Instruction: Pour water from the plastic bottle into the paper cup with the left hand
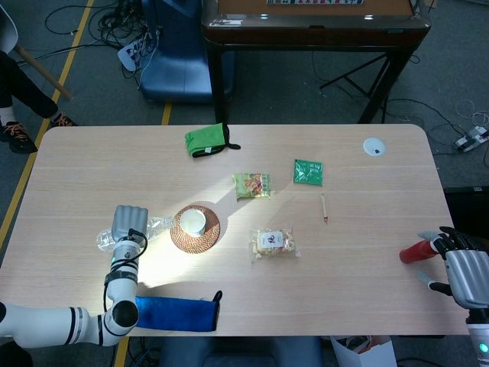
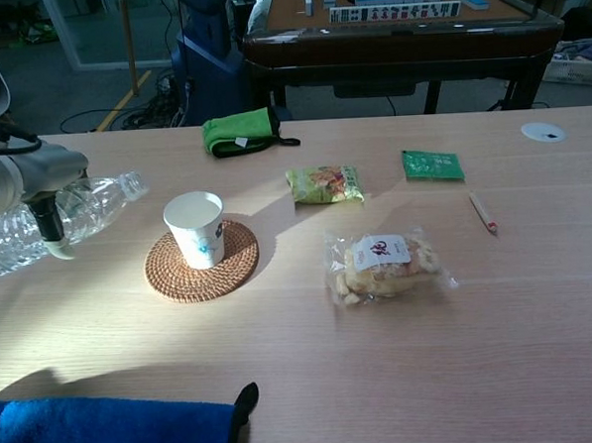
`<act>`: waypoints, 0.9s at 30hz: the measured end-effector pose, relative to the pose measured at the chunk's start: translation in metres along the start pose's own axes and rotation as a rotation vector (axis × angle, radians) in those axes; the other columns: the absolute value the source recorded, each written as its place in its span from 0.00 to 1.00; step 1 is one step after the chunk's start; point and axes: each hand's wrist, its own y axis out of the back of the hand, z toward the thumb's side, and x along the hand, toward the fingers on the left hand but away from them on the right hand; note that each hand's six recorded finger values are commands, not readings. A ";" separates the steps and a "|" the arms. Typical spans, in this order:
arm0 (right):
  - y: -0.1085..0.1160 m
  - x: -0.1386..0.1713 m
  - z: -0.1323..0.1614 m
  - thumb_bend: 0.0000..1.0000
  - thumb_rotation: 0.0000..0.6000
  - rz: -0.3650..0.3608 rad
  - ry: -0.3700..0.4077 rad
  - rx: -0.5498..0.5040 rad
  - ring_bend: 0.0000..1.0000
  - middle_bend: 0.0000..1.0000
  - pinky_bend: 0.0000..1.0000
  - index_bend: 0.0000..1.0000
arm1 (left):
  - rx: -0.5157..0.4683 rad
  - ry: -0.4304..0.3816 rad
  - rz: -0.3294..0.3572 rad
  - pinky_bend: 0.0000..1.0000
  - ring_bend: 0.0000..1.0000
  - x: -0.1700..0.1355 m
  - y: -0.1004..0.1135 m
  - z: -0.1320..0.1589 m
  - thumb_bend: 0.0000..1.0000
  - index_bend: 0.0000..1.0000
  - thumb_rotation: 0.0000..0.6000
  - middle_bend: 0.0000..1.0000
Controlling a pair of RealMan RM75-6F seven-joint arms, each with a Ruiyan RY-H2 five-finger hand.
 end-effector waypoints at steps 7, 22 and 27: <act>0.002 0.001 -0.001 0.05 1.00 -0.005 0.001 -0.009 0.18 0.34 0.28 0.30 | 0.023 0.004 0.000 0.61 0.58 0.004 0.009 0.013 0.20 0.64 1.00 0.73; 0.006 0.002 -0.002 0.05 1.00 -0.008 0.006 -0.027 0.18 0.34 0.28 0.30 | 0.129 0.040 -0.023 0.61 0.59 0.006 0.015 0.024 0.20 0.64 1.00 0.73; 0.006 0.002 -0.002 0.05 1.00 -0.006 0.008 -0.029 0.18 0.34 0.28 0.30 | 0.164 0.050 -0.016 0.61 0.59 0.006 0.020 0.029 0.21 0.64 1.00 0.73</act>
